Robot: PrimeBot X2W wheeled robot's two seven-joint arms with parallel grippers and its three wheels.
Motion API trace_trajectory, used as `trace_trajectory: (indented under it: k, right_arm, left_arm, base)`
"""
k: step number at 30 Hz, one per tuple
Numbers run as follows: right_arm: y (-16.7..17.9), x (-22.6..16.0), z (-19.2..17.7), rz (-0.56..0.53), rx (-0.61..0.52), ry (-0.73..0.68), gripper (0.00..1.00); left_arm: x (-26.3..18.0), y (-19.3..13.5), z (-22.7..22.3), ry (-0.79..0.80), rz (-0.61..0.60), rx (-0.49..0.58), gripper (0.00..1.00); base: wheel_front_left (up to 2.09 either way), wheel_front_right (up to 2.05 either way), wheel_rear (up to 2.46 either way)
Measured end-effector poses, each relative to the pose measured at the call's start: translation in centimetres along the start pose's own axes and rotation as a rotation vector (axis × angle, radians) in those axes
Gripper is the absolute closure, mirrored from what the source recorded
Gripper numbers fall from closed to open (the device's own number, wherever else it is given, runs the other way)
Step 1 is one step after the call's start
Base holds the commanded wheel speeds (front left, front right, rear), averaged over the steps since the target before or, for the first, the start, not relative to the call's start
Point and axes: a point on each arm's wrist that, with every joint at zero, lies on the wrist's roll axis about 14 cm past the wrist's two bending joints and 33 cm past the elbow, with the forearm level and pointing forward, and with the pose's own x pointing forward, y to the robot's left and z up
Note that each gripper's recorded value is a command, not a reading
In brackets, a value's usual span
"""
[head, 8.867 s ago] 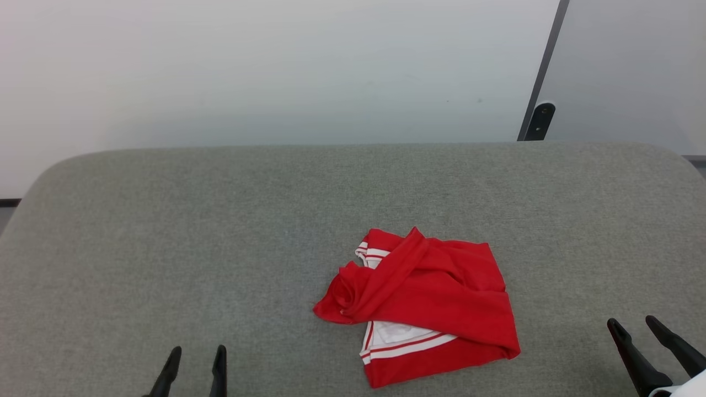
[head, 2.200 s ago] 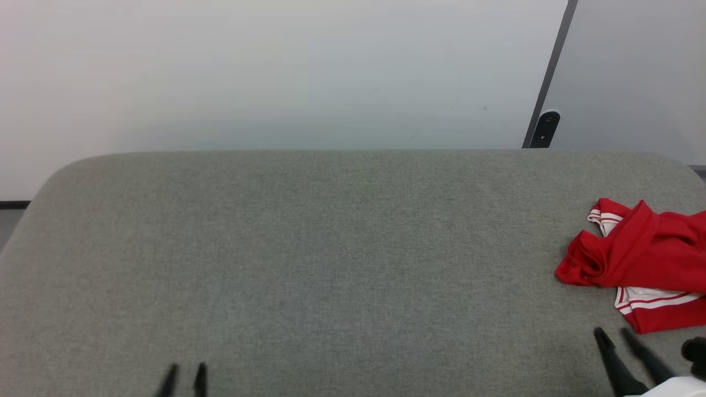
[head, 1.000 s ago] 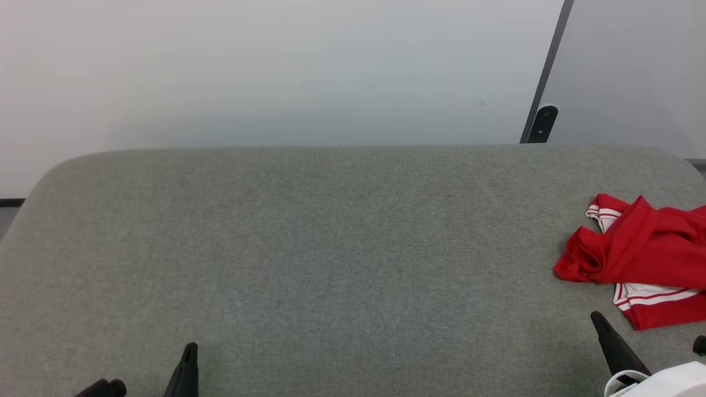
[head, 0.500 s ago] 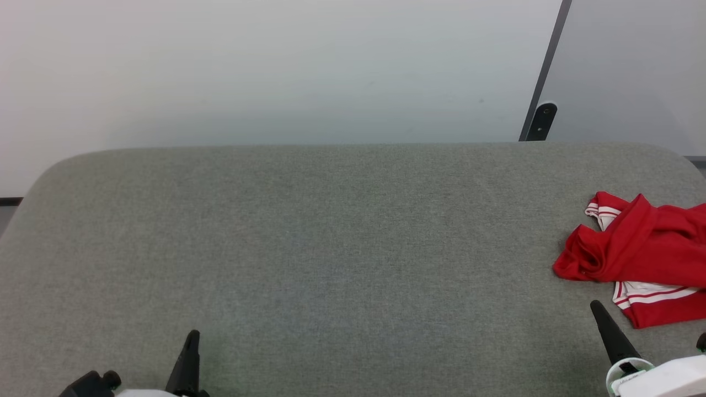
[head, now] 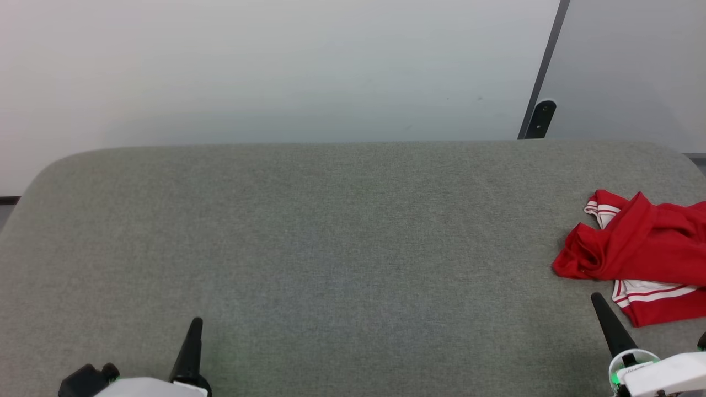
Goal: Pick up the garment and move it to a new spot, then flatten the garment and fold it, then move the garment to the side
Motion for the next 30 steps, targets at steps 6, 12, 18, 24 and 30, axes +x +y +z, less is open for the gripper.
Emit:
trace_trajectory:
  k: [6,12,18,24,30]
  right_arm:
    - [0.2,0.4,0.2,0.01,0.06,-0.017,1.0]
    - [0.2,0.5,0.3,0.01,0.113,-0.029,1.0]
    - [0.2,0.8,0.4,0.015,0.163,-0.043,1.0]
    - [0.2,0.9,0.5,0.017,0.216,-0.054,1.0]
    - [0.1,1.1,0.6,0.019,0.265,-0.064,1.0]
  left_arm:
    - [0.4,-0.4,0.1,0.001,-0.013,-0.066,1.0]
    - [0.8,-0.8,0.1,0.001,-0.025,-0.127,1.0]
    - [1.2,-1.2,0.2,0.003,-0.038,-0.184,1.0]
    - [1.4,-1.3,0.1,0.009,-0.044,-0.241,1.0]
    - [1.8,-1.8,0.2,0.007,-0.059,-0.295,1.0]
  base:
    - [0.0,0.0,0.0]
    - [0.0,0.0,0.0]
    - [0.0,0.0,0.0]
    - [0.0,0.0,0.0]
    - [0.0,0.0,0.0]
